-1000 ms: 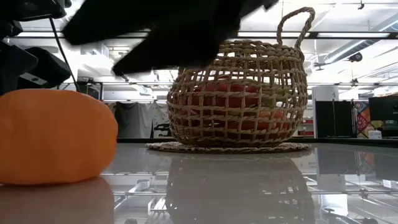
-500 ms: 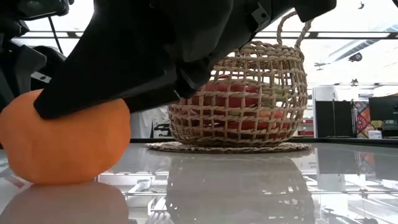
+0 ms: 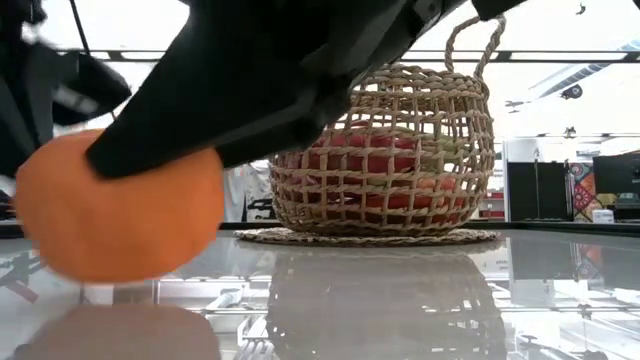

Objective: Build produce basket
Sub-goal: Put the orange into the brown basket, then put the purple grapes into the brown basket

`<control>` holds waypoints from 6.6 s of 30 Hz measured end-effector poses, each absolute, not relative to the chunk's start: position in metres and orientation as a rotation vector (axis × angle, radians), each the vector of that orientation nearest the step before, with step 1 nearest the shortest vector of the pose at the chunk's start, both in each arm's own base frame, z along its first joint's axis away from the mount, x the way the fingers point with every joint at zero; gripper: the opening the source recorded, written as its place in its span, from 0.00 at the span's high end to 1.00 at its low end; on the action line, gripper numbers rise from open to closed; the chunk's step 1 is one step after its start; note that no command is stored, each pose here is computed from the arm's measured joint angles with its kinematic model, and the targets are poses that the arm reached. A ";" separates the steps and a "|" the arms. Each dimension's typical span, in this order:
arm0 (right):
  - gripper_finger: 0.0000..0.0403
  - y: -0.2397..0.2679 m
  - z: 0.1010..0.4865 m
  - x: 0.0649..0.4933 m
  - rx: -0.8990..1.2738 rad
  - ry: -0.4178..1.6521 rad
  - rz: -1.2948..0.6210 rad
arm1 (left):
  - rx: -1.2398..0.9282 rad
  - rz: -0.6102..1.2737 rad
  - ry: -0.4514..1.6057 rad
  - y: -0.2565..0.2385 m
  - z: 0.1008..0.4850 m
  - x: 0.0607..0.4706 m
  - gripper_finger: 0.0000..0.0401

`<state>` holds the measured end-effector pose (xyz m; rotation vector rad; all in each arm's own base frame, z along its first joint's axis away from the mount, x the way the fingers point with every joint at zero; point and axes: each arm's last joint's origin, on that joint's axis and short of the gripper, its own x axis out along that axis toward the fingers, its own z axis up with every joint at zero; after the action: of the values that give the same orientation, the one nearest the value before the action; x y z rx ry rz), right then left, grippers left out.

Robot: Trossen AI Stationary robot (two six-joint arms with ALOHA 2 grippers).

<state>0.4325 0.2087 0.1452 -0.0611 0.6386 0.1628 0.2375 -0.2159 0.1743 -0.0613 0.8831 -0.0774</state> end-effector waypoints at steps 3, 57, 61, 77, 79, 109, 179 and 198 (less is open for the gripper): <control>0.36 0.205 0.162 0.425 -0.073 0.676 0.165 | -0.012 -0.131 0.839 -0.215 0.189 0.237 1.00; 0.31 -0.082 0.260 0.382 0.125 0.884 -0.791 | 0.669 -0.073 0.318 -0.161 0.283 0.217 1.00; 0.28 -0.086 0.253 0.389 0.102 0.877 -0.782 | 0.666 -0.070 0.315 -0.161 0.283 0.217 1.00; 0.13 -0.080 0.272 0.379 0.097 0.851 -0.767 | 0.664 -0.065 0.312 -0.161 0.284 0.217 1.00; 0.14 -0.072 0.281 0.375 0.094 0.839 -0.749 | 0.664 -0.065 0.312 -0.161 0.284 0.217 1.00; 0.19 0.141 0.283 0.277 -0.214 0.594 -0.047 | 0.260 0.034 0.364 -0.165 0.264 0.223 1.00; 0.19 0.096 0.248 0.185 -0.184 0.195 0.154 | -0.173 0.768 1.265 0.026 0.252 0.169 0.50; 0.19 0.096 0.248 0.185 -0.184 0.195 0.154 | -0.296 0.860 1.180 0.040 0.202 0.161 0.50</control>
<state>0.1846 0.0956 0.2478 -0.1842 0.1952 0.1541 0.1612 0.0395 0.2017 -0.2957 1.1799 0.8602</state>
